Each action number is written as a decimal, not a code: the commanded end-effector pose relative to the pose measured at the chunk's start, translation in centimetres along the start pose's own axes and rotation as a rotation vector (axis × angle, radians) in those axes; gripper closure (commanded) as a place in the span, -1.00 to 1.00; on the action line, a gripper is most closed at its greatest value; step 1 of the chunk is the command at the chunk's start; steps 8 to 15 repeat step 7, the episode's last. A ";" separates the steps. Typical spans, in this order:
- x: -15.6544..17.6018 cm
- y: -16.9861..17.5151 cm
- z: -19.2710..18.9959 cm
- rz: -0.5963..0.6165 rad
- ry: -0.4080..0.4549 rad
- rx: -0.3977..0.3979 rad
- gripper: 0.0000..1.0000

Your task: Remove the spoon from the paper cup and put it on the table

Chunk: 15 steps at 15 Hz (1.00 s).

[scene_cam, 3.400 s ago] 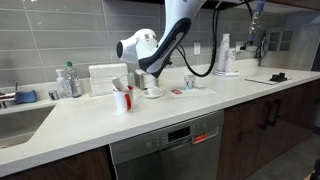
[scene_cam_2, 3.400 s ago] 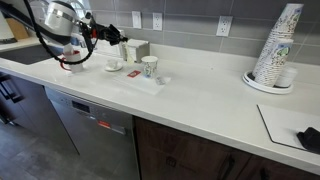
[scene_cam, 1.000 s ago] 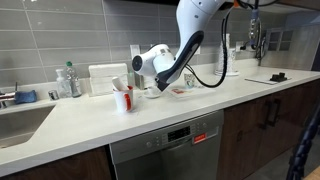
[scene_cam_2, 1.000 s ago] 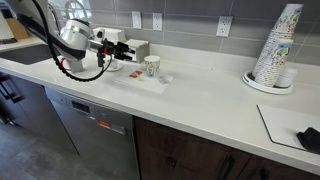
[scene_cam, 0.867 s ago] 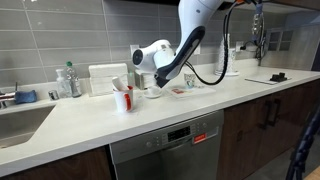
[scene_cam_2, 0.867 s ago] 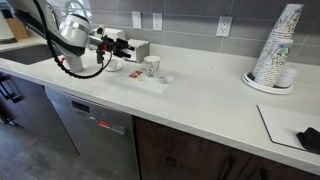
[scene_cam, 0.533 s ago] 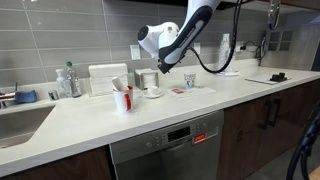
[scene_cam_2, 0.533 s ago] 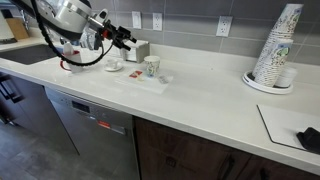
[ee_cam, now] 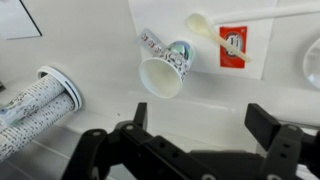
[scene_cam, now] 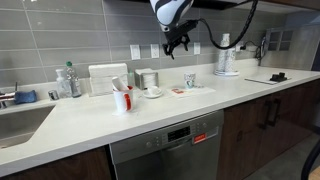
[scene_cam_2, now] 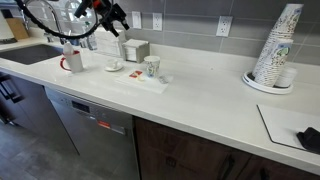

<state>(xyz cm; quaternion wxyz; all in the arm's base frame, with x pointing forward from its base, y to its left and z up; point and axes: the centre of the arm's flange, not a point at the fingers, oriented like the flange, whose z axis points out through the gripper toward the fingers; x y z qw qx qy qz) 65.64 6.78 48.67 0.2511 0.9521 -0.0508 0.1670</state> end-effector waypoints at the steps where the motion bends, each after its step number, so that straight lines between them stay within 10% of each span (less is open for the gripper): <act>1: -2.8 2.1 -2.3 -0.052 -0.183 0.075 -1.00; 4: -3.8 2.8 -3.2 -0.123 -0.169 0.243 -1.00; 5: -2.1 1.8 -3.1 -0.086 -0.172 0.154 -1.00; 15: -2.2 2.2 -3.8 -0.100 -0.159 0.202 -1.00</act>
